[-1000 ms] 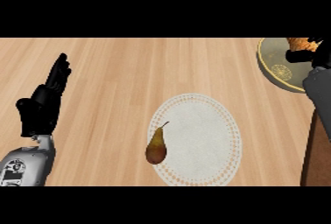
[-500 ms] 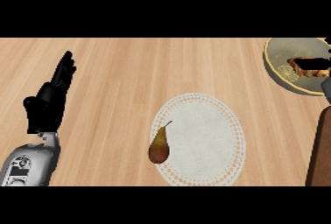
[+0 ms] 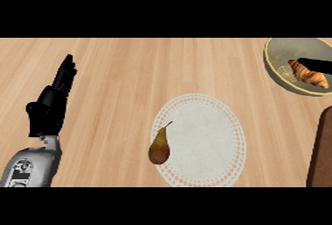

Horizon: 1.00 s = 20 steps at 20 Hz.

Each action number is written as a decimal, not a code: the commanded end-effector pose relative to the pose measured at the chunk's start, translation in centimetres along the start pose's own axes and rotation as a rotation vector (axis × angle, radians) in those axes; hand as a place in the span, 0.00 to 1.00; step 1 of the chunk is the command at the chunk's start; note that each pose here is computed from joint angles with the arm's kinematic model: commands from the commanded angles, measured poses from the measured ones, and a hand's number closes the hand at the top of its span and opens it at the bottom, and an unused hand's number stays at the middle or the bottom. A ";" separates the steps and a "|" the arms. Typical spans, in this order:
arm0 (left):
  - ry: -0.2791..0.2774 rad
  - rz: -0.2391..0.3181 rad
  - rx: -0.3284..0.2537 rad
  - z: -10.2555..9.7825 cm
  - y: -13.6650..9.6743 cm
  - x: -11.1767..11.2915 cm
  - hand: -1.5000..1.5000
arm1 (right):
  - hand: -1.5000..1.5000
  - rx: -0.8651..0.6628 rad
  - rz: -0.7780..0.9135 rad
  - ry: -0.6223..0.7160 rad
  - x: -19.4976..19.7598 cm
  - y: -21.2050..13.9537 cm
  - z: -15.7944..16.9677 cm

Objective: Pick the croissant from the placemat and place it in the bowl

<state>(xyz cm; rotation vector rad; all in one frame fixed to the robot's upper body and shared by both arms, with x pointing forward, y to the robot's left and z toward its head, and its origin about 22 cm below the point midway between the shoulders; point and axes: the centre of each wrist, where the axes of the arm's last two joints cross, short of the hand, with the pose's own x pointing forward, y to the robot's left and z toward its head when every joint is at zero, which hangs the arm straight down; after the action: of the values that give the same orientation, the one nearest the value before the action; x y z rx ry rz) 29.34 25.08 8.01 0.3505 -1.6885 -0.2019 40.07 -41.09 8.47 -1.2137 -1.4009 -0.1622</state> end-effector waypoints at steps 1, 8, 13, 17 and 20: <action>0.004 0.000 0.008 -1.2 -1.6 0.6 0.50 | 0.00 -0.030 -0.100 0.002 0.1 -0.4 -0.5; 0.028 -0.010 0.026 0.8 0.3 -1.0 0.50 | 0.00 0.013 -0.219 0.037 -3.5 -3.0 -0.6; 0.050 -0.004 0.056 0.8 3.2 -0.7 0.50 | 0.00 0.081 -0.335 -0.013 -4.9 -5.3 -0.7; 0.063 -0.029 0.072 0.6 1.4 -0.6 0.50 | 0.00 0.153 -0.353 -0.045 -8.6 -5.0 3.1; 0.061 -0.015 0.070 0.3 2.5 -1.0 0.50 | 0.00 0.186 -0.366 -0.069 -11.0 -7.0 4.9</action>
<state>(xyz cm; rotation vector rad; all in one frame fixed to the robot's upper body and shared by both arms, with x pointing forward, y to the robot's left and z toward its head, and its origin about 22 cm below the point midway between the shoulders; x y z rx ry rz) 28.62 27.00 7.65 0.4114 -1.6383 -0.1548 32.07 -46.59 3.92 -0.8664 -1.6194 -0.2747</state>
